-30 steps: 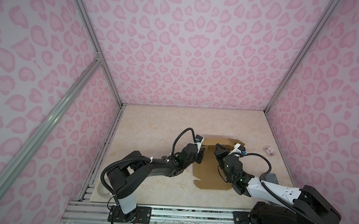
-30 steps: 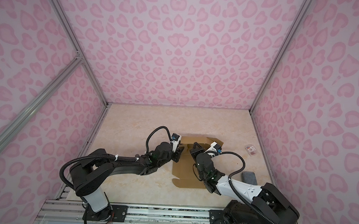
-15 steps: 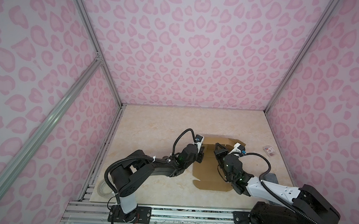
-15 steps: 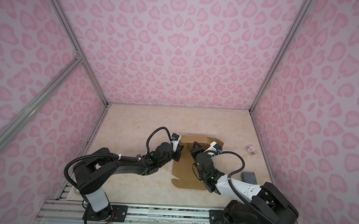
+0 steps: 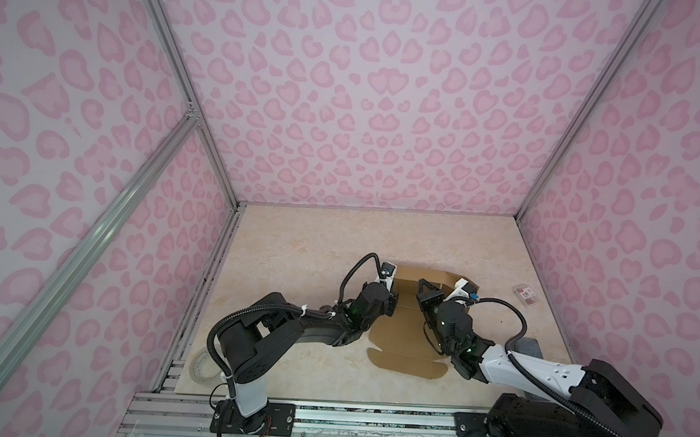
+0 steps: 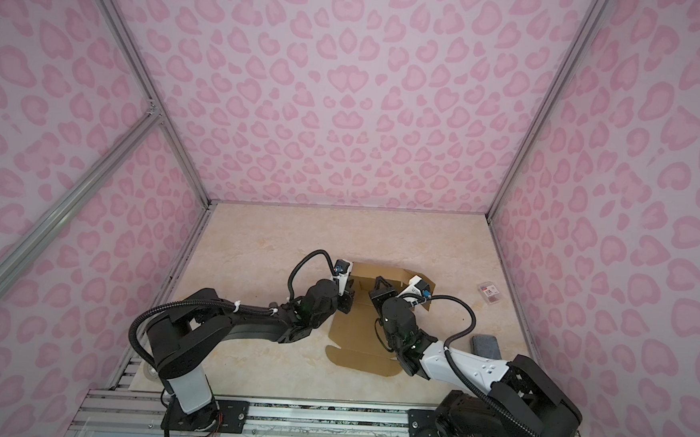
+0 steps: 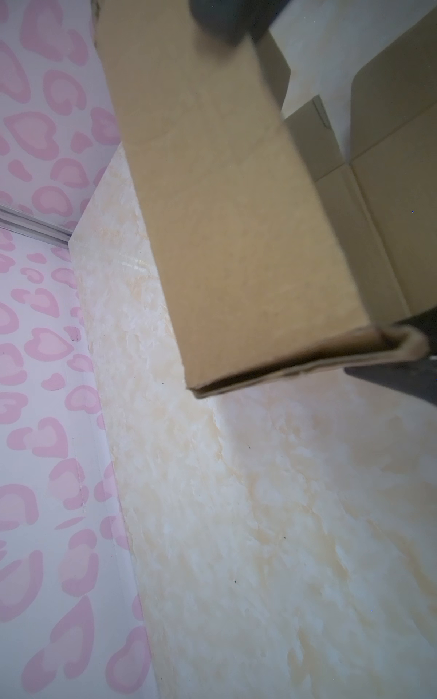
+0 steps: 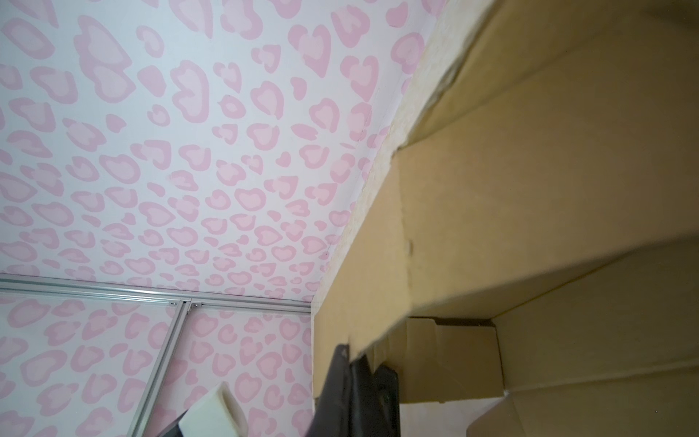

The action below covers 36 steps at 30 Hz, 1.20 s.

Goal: Fold the paper box

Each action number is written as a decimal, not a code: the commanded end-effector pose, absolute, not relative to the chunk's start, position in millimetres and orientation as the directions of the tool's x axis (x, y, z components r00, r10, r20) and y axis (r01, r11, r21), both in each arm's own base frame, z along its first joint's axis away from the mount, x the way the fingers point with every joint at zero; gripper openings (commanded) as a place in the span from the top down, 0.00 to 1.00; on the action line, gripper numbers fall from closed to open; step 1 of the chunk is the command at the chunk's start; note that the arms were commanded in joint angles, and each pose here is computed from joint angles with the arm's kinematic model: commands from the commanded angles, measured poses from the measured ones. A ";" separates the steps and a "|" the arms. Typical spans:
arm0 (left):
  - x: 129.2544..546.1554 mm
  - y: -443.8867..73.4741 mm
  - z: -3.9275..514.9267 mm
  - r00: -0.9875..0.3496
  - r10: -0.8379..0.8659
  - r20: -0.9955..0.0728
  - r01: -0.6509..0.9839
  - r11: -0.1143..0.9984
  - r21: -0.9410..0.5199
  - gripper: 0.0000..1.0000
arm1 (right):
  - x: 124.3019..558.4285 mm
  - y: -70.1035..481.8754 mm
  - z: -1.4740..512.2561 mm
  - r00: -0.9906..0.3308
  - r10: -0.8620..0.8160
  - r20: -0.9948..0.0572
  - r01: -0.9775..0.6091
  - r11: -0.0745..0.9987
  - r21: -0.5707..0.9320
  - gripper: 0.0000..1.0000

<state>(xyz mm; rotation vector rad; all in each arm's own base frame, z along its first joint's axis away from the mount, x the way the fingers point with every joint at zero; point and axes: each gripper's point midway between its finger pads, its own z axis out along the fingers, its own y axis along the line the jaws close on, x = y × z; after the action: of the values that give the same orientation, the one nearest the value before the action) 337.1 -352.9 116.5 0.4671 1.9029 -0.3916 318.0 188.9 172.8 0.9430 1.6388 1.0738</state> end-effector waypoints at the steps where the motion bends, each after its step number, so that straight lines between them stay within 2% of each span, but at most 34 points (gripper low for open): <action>1: 336.3 -362.0 128.9 -0.280 0.153 -0.948 0.502 0.865 -0.009 0.97 | 316.3 191.1 174.2 -0.281 0.918 -0.281 0.097 0.319 0.943 1.00; 10: 339.7 -350.7 128.7 -0.291 0.097 -0.952 0.409 0.912 -0.032 0.96 | 314.0 191.8 185.9 -0.282 0.909 -0.306 0.070 0.338 0.939 1.00; 17: 330.0 -366.2 122.3 -0.320 0.104 -0.942 0.491 0.868 -0.071 0.96 | 313.2 195.7 187.1 -0.300 0.903 -0.306 0.056 0.337 0.940 1.00; 20: 332.5 -361.6 120.7 -0.346 0.076 -0.935 0.454 0.886 -0.097 0.96 | 312.7 196.0 186.3 -0.303 0.902 -0.306 0.057 0.338 0.939 1.00; 23: 334.2 -354.8 121.1 -0.345 0.079 -0.935 0.427 0.901 -0.082 1.00 | 312.5 196.0 186.8 -0.304 0.902 -0.308 0.054 0.339 0.939 1.00; 28: 339.6 -347.5 116.9 -0.358 0.086 -0.930 0.364 0.930 -0.054 1.00 | 312.4 197.2 186.6 -0.309 0.900 -0.307 0.053 0.339 0.939 1.00; 36: 336.0 -353.5 107.3 -0.372 0.103 -0.922 0.391 0.919 -0.055 0.98 | 312.0 197.0 182.1 -0.311 0.900 -0.306 0.060 0.340 0.939 1.00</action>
<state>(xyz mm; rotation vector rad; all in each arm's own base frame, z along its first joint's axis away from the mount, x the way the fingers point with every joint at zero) 335.6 -351.1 110.7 0.3567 1.9350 -0.3150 312.6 193.4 178.2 0.8898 1.6639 1.0762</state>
